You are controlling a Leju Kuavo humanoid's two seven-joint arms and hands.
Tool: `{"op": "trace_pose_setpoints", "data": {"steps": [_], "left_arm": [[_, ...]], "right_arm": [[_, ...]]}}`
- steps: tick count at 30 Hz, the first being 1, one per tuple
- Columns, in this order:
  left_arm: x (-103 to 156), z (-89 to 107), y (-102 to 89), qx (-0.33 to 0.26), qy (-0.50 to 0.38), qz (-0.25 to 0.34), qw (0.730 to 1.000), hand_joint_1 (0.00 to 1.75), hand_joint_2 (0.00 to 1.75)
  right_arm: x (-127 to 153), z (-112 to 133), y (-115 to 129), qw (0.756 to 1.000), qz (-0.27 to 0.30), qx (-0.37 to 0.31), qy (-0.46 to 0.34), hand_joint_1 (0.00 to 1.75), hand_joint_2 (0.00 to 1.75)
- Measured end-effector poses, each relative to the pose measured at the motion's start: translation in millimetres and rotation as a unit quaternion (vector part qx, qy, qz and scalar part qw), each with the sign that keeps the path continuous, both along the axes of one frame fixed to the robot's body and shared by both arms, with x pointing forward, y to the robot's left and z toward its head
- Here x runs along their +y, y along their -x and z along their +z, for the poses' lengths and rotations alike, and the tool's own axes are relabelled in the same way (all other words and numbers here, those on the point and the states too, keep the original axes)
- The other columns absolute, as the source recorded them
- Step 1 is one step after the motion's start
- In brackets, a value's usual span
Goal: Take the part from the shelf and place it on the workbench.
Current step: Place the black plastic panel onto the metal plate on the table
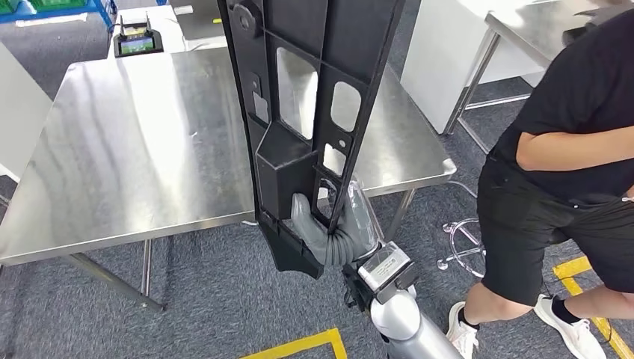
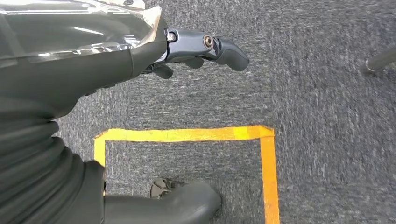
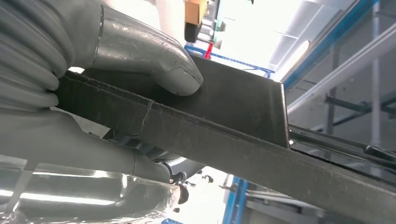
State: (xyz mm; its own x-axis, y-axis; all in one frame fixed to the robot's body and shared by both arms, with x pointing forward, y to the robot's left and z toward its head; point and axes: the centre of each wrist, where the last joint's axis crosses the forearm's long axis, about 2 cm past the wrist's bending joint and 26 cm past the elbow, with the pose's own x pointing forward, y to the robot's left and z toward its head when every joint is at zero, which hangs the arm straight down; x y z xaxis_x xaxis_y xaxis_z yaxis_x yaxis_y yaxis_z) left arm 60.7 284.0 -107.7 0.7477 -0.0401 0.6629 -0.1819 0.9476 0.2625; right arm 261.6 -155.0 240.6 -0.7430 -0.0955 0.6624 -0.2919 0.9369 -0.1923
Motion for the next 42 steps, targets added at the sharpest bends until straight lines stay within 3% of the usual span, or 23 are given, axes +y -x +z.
{"op": "trace_pose_setpoints", "data": {"steps": [42], "left_arm": [[-7.5,-0.7,4.8,-0.005,0.007,-0.002,1.0,0.0,1.75]], "right_arm": [[-5.6,-9.1,-3.5,1.0,-0.001,0.0,0.018,1.75,1.75]]}}
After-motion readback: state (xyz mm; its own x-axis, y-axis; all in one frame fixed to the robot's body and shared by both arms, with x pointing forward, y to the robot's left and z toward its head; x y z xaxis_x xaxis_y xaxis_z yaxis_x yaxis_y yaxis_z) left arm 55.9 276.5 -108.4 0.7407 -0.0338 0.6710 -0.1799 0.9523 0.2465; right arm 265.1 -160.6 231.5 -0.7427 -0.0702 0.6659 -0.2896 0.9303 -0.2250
